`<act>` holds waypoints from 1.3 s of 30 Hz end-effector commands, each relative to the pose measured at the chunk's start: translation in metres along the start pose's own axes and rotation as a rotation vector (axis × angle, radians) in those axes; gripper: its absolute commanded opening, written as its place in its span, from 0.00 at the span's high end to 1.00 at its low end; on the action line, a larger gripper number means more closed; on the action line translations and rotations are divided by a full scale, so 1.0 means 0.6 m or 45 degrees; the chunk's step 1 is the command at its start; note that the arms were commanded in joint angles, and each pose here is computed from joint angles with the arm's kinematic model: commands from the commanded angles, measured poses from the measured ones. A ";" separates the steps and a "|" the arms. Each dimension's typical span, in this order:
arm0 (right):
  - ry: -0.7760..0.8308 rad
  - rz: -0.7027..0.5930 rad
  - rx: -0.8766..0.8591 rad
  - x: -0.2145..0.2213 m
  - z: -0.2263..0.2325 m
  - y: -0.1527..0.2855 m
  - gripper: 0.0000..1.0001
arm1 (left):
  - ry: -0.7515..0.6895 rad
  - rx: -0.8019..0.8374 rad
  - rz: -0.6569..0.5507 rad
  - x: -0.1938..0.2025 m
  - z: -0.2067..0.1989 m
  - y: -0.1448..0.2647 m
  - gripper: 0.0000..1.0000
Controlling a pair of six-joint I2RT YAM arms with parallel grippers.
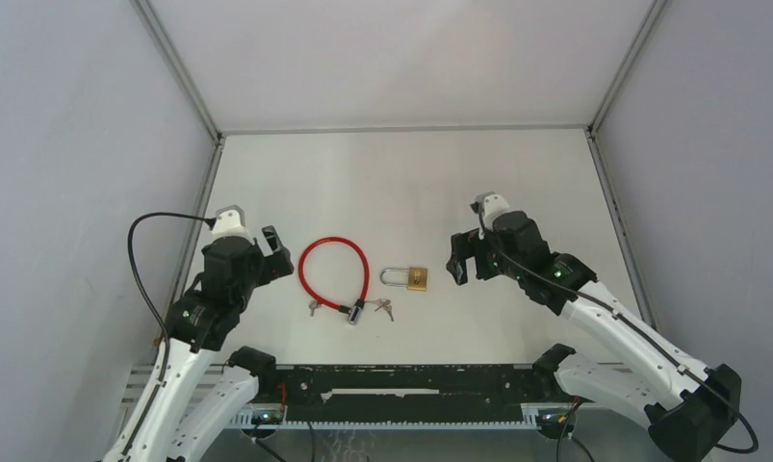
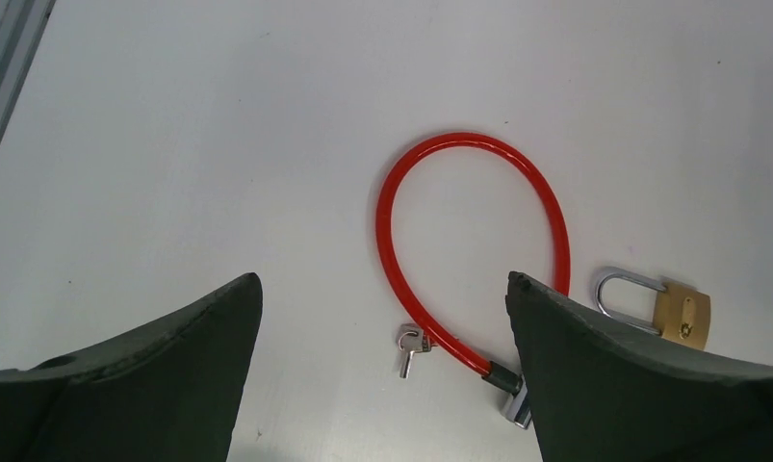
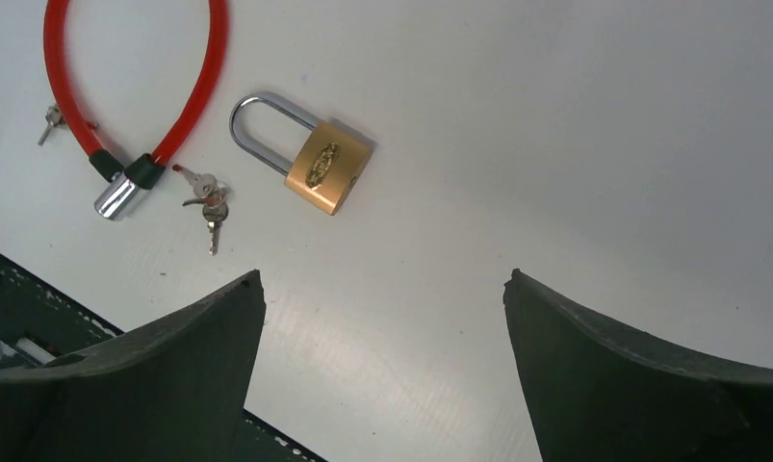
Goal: Unlock with the key
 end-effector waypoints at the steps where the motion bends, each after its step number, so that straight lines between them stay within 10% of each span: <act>1: 0.236 -0.059 -0.106 -0.017 0.026 -0.011 0.01 | 0.023 -0.024 -0.046 -0.014 -0.005 0.001 0.00; 20: 0.910 0.245 -0.549 0.026 0.080 -0.108 0.01 | -0.011 0.124 -0.036 -0.004 -0.016 0.011 0.00; 39: 0.798 0.501 -0.549 0.015 0.080 -0.277 0.01 | -0.027 0.128 -0.029 -0.002 -0.017 0.009 0.00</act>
Point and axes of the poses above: each gripper's point midway between its finger pads, its own y axis back along the fingers, its own z axis along the line the jaws close on, x = y × z, the point moved 5 cm from there along y, back along the fingers, and after that the axes turned 14 degrees about y, right-handed, at the moved point
